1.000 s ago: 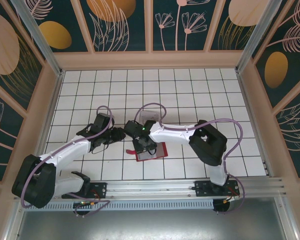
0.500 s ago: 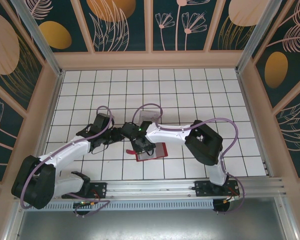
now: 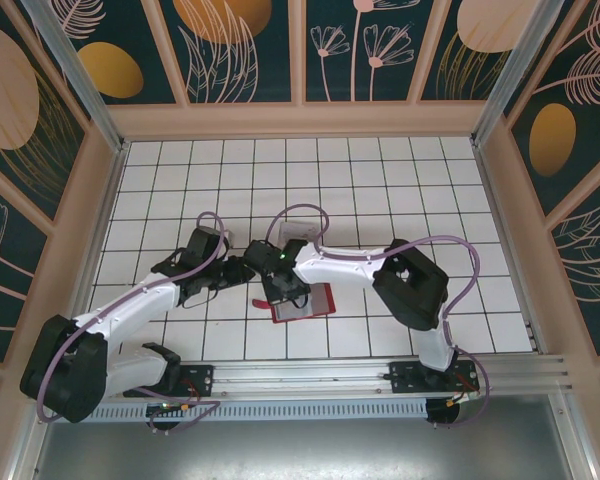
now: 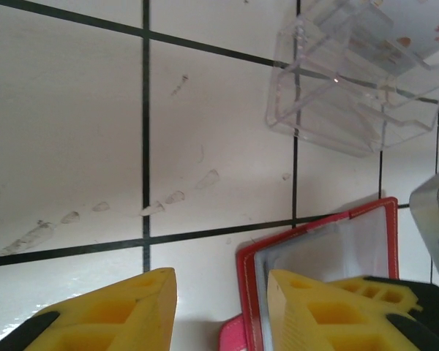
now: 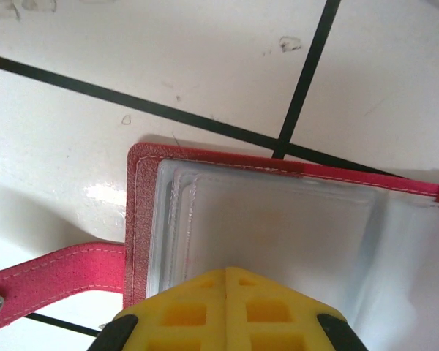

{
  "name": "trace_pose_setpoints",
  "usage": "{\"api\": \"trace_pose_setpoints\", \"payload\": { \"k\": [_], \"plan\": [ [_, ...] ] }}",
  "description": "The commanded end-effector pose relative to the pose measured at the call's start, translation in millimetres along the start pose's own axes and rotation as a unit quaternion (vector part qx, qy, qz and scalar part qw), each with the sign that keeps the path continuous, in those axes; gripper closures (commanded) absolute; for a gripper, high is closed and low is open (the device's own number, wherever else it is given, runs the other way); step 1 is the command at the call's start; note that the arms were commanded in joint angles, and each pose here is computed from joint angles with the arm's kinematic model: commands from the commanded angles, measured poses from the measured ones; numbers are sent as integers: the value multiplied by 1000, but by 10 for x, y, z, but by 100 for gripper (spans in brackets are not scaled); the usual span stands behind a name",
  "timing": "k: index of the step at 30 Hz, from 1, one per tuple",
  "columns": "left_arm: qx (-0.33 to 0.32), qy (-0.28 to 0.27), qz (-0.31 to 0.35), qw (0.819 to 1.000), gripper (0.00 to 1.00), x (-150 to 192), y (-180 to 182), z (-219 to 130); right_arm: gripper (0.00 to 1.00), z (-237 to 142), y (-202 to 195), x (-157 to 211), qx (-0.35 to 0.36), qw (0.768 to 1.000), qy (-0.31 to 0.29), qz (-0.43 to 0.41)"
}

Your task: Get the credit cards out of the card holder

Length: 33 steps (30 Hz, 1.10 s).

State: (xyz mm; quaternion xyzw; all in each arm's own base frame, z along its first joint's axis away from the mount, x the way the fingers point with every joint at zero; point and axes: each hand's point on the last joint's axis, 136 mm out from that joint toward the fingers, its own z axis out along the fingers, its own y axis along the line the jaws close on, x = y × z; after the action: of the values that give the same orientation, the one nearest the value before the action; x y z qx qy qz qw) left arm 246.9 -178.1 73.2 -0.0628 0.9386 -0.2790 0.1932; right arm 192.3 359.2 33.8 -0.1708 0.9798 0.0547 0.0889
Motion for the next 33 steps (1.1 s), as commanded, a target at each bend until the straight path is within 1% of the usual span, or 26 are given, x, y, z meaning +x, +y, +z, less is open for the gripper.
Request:
{"api": "trace_pose_setpoints", "payload": {
  "k": [1,7,8,11,13,15,18,26,30,33],
  "plan": [
    [21,15,16,1000,62,45,-194,-27,100,-122,-68,-71,-1,1000,-19,18],
    [27,25,21,999,62,106,-293,29,100,-109,-221,4,22,1000,-11,13],
    [23,23,19,999,62,104,-278,33,98,-128,-210,6,20,1000,-11,10],
    [6,10,11,1000,62,67,-214,22,80,-171,-113,34,2,1000,-6,0],
    [0,4,8,1000,62,46,-193,19,71,-174,-57,84,-3,1000,1,-8],
    [2,0,2,1000,62,30,-183,26,64,-156,-37,136,-2,1000,9,-14],
    [2,-2,-8,1000,61,17,-123,39,59,-104,-48,211,3,1000,22,-19],
    [-11,-12,-12,1000,61,-40,-3,-33,50,89,-213,364,43,997,52,-22],
    [-9,-15,-12,1000,61,-66,-17,-49,51,169,-289,426,55,996,62,-20],
    [-7,-13,-12,1000,61,-62,-24,-38,54,203,-325,446,59,996,66,-14]
  ]
}}
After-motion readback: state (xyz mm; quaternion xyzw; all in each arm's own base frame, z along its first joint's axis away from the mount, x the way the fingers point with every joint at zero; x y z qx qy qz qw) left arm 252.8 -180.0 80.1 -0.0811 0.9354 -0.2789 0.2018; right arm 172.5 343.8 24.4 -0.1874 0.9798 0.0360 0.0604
